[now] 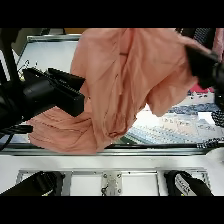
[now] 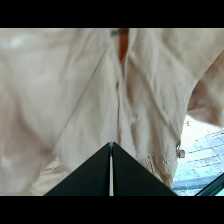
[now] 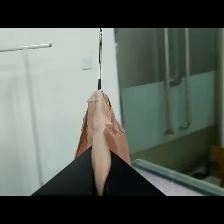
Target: Fold the clothes and pants, and hang the long-sleeved shirts on hangers.
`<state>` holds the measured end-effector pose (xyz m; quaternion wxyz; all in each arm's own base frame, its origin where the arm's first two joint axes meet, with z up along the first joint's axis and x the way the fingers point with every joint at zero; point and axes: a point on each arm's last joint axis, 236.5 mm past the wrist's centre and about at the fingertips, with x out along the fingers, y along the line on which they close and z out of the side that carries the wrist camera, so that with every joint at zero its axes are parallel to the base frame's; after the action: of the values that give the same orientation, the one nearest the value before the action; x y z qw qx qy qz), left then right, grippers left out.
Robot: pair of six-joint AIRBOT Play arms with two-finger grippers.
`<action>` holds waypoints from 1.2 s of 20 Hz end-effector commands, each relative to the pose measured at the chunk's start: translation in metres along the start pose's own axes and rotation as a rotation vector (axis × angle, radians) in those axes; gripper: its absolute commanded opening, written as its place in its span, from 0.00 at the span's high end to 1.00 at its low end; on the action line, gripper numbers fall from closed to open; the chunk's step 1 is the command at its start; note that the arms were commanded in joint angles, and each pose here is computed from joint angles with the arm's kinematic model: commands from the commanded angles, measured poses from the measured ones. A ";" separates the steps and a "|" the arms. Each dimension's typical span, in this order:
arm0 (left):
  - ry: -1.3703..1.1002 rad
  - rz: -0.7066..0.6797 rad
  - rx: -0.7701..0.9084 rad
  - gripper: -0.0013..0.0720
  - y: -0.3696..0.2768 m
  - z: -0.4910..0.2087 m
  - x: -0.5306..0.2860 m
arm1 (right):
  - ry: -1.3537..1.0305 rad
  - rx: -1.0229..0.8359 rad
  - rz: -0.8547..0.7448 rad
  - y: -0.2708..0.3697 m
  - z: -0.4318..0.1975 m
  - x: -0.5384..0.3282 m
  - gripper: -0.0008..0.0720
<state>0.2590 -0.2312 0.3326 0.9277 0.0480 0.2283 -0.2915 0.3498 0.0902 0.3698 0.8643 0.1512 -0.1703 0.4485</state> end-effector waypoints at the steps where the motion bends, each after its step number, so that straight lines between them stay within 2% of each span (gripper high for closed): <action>1: -0.011 0.004 0.003 0.97 0.001 0.003 0.000 | -0.052 -0.170 -0.175 -0.031 0.065 -0.029 0.99; 5: 0.006 0.007 0.009 0.97 -0.001 0.000 0.011 | -0.078 -0.376 -0.491 -0.072 0.133 -0.083 0.99; 9: 0.039 0.011 0.020 0.97 -0.005 -0.006 0.030 | -0.028 -0.592 -0.882 -0.112 0.191 -0.147 0.99; 16: 0.094 0.017 0.105 0.97 -0.010 -0.018 0.057 | -0.127 -0.942 -1.344 -0.096 0.303 -0.216 0.99; 19: 0.102 0.024 0.105 0.97 -0.008 -0.019 0.061 | -0.177 -1.016 -1.580 -0.082 0.336 -0.259 0.99; 21: 0.102 0.044 0.091 0.97 0.001 -0.018 0.062 | -0.210 -1.016 -1.649 -0.079 0.346 -0.273 0.99; 24: 0.092 0.071 0.071 0.97 0.015 -0.015 0.058 | -0.215 -1.037 -1.657 -0.084 0.358 -0.274 0.99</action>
<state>0.2984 -0.2540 0.2906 0.9201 0.1060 0.2589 -0.2741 0.2288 -0.2859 0.5566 0.8657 -0.1308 -0.2665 -0.4031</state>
